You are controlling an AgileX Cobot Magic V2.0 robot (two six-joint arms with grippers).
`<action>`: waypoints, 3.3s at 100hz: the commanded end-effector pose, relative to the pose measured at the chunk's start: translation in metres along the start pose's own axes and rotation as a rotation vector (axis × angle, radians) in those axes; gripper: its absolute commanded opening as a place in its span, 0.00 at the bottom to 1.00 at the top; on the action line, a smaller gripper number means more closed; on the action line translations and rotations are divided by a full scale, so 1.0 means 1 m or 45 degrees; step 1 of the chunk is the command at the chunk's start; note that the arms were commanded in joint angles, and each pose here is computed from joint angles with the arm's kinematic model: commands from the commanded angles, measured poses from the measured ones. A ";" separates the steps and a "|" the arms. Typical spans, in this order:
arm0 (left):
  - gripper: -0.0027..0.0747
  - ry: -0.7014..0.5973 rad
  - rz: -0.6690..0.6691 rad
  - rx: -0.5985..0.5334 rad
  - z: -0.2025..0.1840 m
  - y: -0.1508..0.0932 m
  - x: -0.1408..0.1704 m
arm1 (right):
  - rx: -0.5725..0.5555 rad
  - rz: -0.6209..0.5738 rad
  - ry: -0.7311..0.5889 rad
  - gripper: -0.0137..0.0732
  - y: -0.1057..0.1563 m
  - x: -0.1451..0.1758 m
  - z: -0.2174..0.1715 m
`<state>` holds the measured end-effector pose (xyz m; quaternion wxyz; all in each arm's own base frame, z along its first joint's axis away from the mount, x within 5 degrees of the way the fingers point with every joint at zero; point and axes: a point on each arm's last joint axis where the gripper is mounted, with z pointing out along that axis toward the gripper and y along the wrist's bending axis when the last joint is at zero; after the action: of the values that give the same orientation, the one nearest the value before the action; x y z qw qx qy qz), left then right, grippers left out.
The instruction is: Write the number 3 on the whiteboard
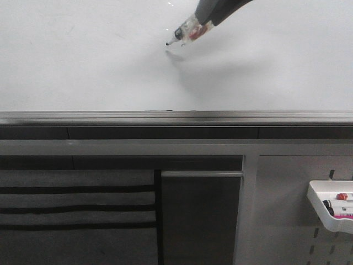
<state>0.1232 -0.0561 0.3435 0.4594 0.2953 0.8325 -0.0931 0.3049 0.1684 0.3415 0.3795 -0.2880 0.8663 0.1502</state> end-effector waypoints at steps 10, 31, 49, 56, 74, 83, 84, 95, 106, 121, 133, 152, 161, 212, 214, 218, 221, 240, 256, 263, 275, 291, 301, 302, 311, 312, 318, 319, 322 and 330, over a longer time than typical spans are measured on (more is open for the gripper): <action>0.66 -0.120 -0.032 -0.032 -0.006 0.002 -0.012 | 0.096 -0.014 -0.143 0.09 -0.014 -0.016 -0.012; 0.66 -0.120 -0.032 -0.032 -0.006 0.002 -0.012 | 0.147 0.169 0.017 0.09 -0.039 0.003 -0.019; 0.66 -0.120 -0.032 -0.032 -0.006 0.002 -0.012 | 0.108 0.115 -0.024 0.09 -0.019 0.008 0.010; 0.66 -0.122 -0.032 -0.033 -0.006 0.002 -0.013 | 0.113 0.098 -0.042 0.09 -0.018 0.005 0.013; 0.66 -0.122 -0.032 -0.033 -0.006 0.002 -0.013 | 0.144 0.139 0.067 0.09 -0.034 0.015 -0.007; 0.66 -0.122 -0.032 -0.033 -0.006 0.002 -0.013 | 0.120 0.138 0.128 0.09 -0.027 0.028 -0.005; 0.66 -0.122 -0.032 -0.033 -0.006 0.002 -0.013 | 0.112 0.136 0.122 0.09 -0.024 0.028 -0.004; 0.66 -0.122 -0.032 -0.033 -0.006 0.002 -0.013 | 0.068 0.082 0.038 0.09 -0.002 0.026 0.015; 0.66 -0.120 -0.033 -0.033 -0.006 0.003 -0.013 | 0.044 0.029 -0.106 0.09 0.014 0.007 0.026; 0.66 -0.120 -0.033 -0.033 -0.006 0.003 -0.013 | -0.044 -0.095 -0.157 0.09 0.043 -0.012 -0.010; 0.66 -0.120 -0.033 -0.033 -0.006 0.003 -0.013 | -0.100 -0.237 -0.258 0.09 0.066 -0.004 -0.060; 0.66 -0.120 -0.033 -0.033 -0.006 0.003 -0.013 | -0.116 -0.409 -0.361 0.09 0.076 0.033 -0.117; 0.66 -0.120 -0.033 -0.033 -0.006 0.003 -0.013 | -0.105 -0.441 -0.376 0.09 0.074 0.052 -0.130; 0.66 -0.124 -0.043 -0.024 -0.006 0.002 -0.013 | -0.083 -0.642 -0.310 0.09 0.071 0.098 -0.130; 0.66 -0.127 -0.049 -0.019 -0.006 0.002 -0.013 | -0.080 -0.641 -0.316 0.09 0.071 0.097 -0.130; 0.66 -0.132 -0.060 -0.011 -0.006 0.001 -0.013 | -0.076 -0.640 -0.327 0.09 0.071 0.097 -0.130; 0.66 -0.135 -0.062 -0.011 -0.006 0.001 -0.014 | -0.072 -0.639 -0.337 0.09 0.071 0.096 -0.130; 0.66 -0.082 0.183 0.132 0.007 -0.007 -0.018 | -0.032 -0.785 -0.401 0.09 0.072 0.091 -0.129; 0.66 -0.087 0.406 0.355 0.018 -0.025 -0.037 | -0.038 -0.964 -0.413 0.09 0.078 0.088 -0.120; 0.66 -0.079 0.497 0.434 0.025 -0.034 -0.046 | -0.055 -1.028 -0.408 0.09 0.083 0.088 -0.115; 0.66 -0.062 0.634 0.549 0.041 -0.051 -0.061 | -0.072 -1.050 -0.414 0.09 0.088 0.086 -0.106; 0.66 -0.017 0.824 0.612 0.064 -0.073 -0.076 | -0.087 -1.055 -0.389 0.09 0.090 0.086 -0.098; 0.66 -0.004 0.905 0.628 0.080 -0.085 -0.084 | -0.087 -1.055 -0.389 0.09 0.090 0.086 -0.098; 0.66 -0.003 0.911 0.633 0.081 -0.087 -0.085 | -0.087 -1.055 -0.389 0.09 0.090 0.086 -0.098; 0.66 0.023 0.976 0.634 0.095 -0.095 -0.090 | -0.087 -1.055 -0.389 0.09 0.090 0.086 -0.098; 0.66 0.026 0.983 0.630 0.096 -0.095 -0.090 | -0.087 -1.055 -0.389 0.09 0.090 0.086 -0.098; 0.66 0.032 1.006 0.627 0.105 -0.098 -0.094 | -0.088 -1.055 -0.387 0.09 0.090 0.086 -0.098; 0.66 0.031 1.007 0.624 0.106 -0.098 -0.095 | -0.088 -1.055 -0.387 0.09 0.090 0.086 -0.098; 0.66 0.026 1.008 0.621 0.110 -0.100 -0.097 | -0.089 -1.055 -0.385 0.09 0.090 0.086 -0.098; 0.66 0.007 1.003 0.605 0.116 -0.101 -0.101 | -0.089 -1.055 -0.385 0.09 0.090 0.086 -0.098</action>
<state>0.1847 -0.2213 0.3289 0.3185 0.7043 0.6270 -0.0974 0.1444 0.1585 0.3298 0.4729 -0.6165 0.6266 0.0608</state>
